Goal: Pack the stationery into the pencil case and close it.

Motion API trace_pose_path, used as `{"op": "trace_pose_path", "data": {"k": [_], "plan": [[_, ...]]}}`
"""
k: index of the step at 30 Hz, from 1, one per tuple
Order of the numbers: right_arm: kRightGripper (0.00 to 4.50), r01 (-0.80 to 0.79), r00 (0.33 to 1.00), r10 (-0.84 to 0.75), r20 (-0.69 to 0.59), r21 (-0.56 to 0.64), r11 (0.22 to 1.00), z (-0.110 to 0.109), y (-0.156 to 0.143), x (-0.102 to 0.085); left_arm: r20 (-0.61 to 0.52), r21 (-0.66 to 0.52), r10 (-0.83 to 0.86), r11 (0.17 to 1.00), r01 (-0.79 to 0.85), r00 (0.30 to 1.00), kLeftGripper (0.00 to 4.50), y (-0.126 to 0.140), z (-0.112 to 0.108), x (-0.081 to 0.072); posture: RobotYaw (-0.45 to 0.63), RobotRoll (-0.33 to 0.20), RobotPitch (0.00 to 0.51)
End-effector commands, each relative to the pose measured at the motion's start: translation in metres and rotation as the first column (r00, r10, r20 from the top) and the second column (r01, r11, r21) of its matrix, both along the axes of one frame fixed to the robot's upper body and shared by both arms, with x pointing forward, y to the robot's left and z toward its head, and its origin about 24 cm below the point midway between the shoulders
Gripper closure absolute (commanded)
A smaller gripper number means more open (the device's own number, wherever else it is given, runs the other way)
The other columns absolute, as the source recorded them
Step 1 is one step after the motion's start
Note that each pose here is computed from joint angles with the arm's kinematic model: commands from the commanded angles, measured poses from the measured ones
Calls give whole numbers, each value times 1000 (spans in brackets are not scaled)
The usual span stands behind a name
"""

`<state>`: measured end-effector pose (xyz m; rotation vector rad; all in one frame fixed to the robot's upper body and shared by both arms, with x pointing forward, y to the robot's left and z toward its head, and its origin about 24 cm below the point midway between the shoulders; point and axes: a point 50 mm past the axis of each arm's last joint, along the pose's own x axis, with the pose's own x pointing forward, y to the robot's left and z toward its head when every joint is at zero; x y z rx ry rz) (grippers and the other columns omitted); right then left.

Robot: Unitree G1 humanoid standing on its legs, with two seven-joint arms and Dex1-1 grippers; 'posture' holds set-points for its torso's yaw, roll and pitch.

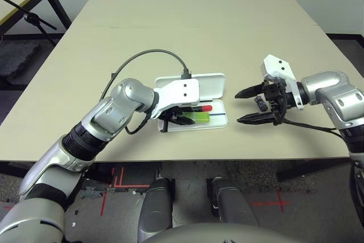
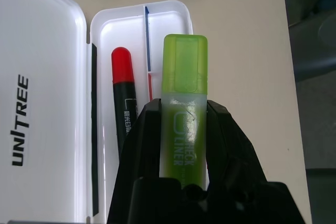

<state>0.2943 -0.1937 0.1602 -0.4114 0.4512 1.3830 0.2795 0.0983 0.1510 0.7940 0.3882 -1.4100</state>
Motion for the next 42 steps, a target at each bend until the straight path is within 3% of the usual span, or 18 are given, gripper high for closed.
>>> {"op": "trace_pose_path", "data": {"k": [1, 19, 20, 27, 36, 42], "plan": [[0, -9, 1000, 10, 15, -11, 1000, 1, 1, -2, -18, 27, 3, 1000, -3, 1000, 3409, -3, -2, -1, 20, 0, 102], [0, -10, 1000, 11, 9, -23, 1000, -3, 1, -4, -21, 76, 50, 996, -48, 999, 3409, 2, -11, 2, 17, 0, 109], [0, -10, 1000, 11, 9, -23, 1000, -3, 1, -4, -20, 78, 53, 996, -52, 998, 2667, 2, -11, 2, 17, 0, 110], [0, -11, 1000, 11, 7, -26, 1000, -3, 1, -4, -5, 69, 66, 995, -65, 998, 36, 5, -7, 2, 23, 0, 115], [0, -10, 1000, 10, 5, -29, 1000, -4, 0, -3, 43, -93, 31, 995, -27, 999, 9, 30, 39, -17, 31, 0, 119], [0, -10, 1000, 10, 3, -25, 1000, -5, 0, -3, 45, -86, 68, 994, -64, 997, 9, 55, 55, -30, 38, 0, 122]]}}
